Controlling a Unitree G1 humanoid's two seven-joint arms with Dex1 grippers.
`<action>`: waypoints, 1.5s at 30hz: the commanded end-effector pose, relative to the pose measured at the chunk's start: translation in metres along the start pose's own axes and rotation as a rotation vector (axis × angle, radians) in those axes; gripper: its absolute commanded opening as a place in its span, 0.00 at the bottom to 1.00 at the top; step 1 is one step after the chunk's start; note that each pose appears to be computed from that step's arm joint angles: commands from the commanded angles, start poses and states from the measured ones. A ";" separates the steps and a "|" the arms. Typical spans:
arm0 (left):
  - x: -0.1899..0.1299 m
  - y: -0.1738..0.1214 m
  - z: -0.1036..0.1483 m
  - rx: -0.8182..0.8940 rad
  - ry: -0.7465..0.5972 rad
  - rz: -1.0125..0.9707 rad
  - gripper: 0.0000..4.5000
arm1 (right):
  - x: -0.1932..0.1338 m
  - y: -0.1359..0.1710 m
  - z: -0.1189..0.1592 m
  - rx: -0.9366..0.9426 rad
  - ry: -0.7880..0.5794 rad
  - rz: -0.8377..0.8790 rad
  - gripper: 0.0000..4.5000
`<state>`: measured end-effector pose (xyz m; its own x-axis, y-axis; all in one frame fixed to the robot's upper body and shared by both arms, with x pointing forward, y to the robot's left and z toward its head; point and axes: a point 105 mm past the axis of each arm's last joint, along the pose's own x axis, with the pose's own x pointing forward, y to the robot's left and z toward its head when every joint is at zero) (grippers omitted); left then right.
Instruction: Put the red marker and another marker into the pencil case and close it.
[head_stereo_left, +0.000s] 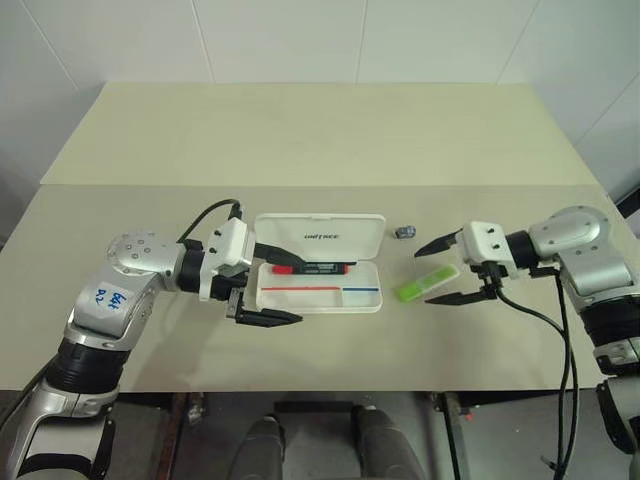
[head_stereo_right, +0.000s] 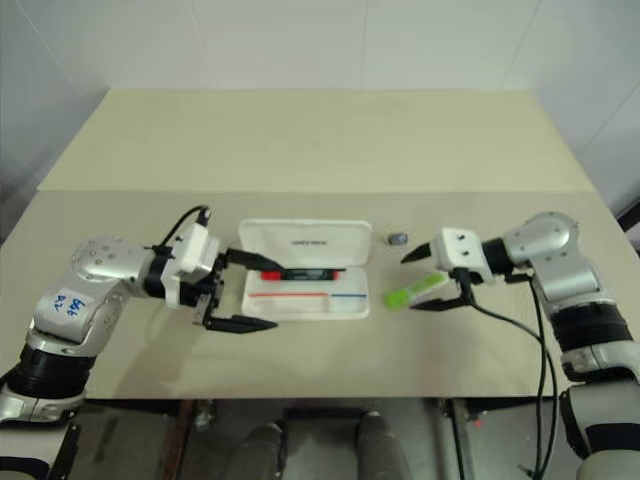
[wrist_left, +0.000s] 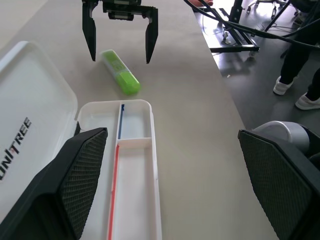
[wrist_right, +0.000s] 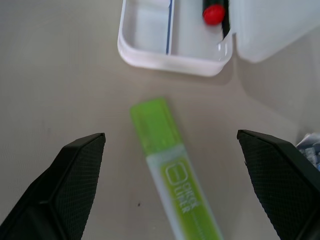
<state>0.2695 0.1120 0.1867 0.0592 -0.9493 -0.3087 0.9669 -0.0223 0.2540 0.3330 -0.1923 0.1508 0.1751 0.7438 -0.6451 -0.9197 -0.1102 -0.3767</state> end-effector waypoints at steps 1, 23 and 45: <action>-0.007 -0.003 0.012 0.039 -0.011 0.023 1.00 | -0.004 0.006 -0.009 -0.030 0.050 0.089 1.00; -0.005 -0.011 0.013 0.025 -0.012 0.053 1.00 | 0.001 -0.012 -0.029 -0.060 0.191 0.152 0.31; -0.014 -0.003 0.001 0.028 0.029 0.017 1.00 | -0.053 -0.009 -0.018 0.032 0.098 -0.055 0.24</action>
<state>0.2651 0.1217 0.1858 0.0807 -0.9439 -0.3202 0.9671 -0.0035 0.2542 0.3449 -0.2457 0.1606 0.2855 0.6401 -0.7132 -0.9178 -0.0314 -0.3957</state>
